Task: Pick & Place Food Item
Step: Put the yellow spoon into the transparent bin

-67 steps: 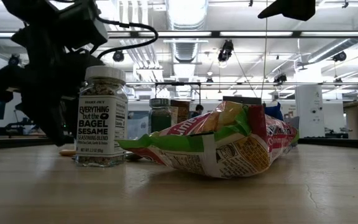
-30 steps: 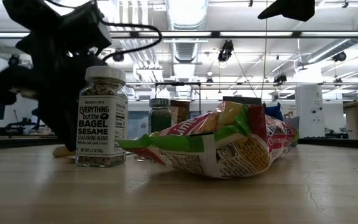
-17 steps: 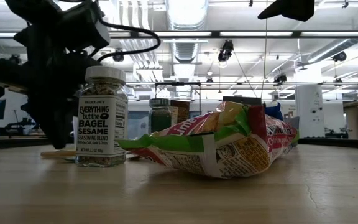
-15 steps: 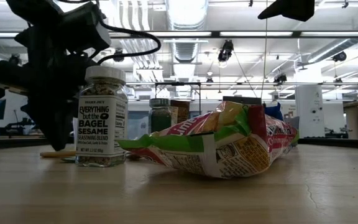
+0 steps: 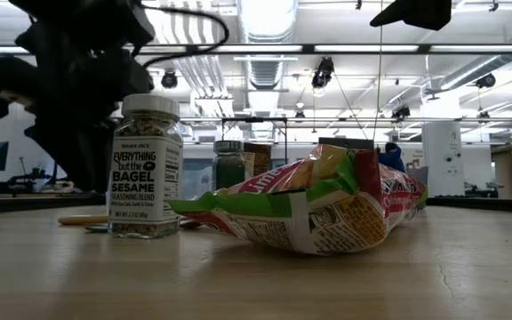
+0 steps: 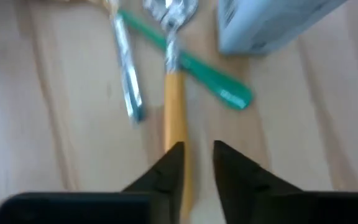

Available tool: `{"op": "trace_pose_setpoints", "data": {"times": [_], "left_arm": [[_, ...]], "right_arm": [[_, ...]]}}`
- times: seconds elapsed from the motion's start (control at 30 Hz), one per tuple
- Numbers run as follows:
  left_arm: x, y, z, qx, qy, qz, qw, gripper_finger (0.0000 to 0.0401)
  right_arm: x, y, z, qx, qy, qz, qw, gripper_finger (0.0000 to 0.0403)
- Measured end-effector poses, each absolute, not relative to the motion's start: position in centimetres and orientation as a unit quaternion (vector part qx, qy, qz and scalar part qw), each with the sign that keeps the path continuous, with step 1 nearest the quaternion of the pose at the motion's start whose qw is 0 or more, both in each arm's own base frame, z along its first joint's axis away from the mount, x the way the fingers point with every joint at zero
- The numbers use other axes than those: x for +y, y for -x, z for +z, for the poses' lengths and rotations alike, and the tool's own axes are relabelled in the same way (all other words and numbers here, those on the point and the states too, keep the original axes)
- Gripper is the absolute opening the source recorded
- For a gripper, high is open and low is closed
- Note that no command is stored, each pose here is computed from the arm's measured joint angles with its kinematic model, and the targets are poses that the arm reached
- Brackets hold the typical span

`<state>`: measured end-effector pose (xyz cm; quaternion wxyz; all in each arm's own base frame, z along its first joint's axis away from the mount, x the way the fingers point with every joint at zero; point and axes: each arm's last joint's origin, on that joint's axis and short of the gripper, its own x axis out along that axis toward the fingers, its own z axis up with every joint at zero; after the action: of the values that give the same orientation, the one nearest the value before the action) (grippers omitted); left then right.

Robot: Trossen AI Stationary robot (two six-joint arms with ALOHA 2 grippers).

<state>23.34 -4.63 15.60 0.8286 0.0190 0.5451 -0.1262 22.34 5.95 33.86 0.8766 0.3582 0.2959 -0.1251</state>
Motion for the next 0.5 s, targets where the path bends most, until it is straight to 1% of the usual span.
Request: {"op": "trace_pose_setpoints", "data": {"times": [0.13, 0.23, 0.37, 0.5], "left_arm": [[-5.0, -24.1, 15.9, 0.502, -0.038, -0.119, 0.856, 0.0153], [-5.1, -24.5, 15.7, 0.476, -0.062, -0.121, 0.869, 0.0176], [-5.1, -24.9, 14.9, 0.472, -0.092, -0.113, 0.869, 0.0181], [-5.2, -25.2, 13.8, 0.484, -0.106, -0.122, 0.86, 0.0171]], "right_arm": [[6.0, -22.3, 33.9, 0.295, -0.372, -0.129, 0.871, 0.0375], [6.0, -22.3, 33.9, 0.292, -0.387, -0.134, 0.864, 0.0375], [6.0, -22.3, 33.9, 0.289, -0.406, -0.14, 0.856, 0.0375], [6.0, -22.3, 33.9, 0.288, -0.417, -0.143, 0.85, 0.0375]]}}
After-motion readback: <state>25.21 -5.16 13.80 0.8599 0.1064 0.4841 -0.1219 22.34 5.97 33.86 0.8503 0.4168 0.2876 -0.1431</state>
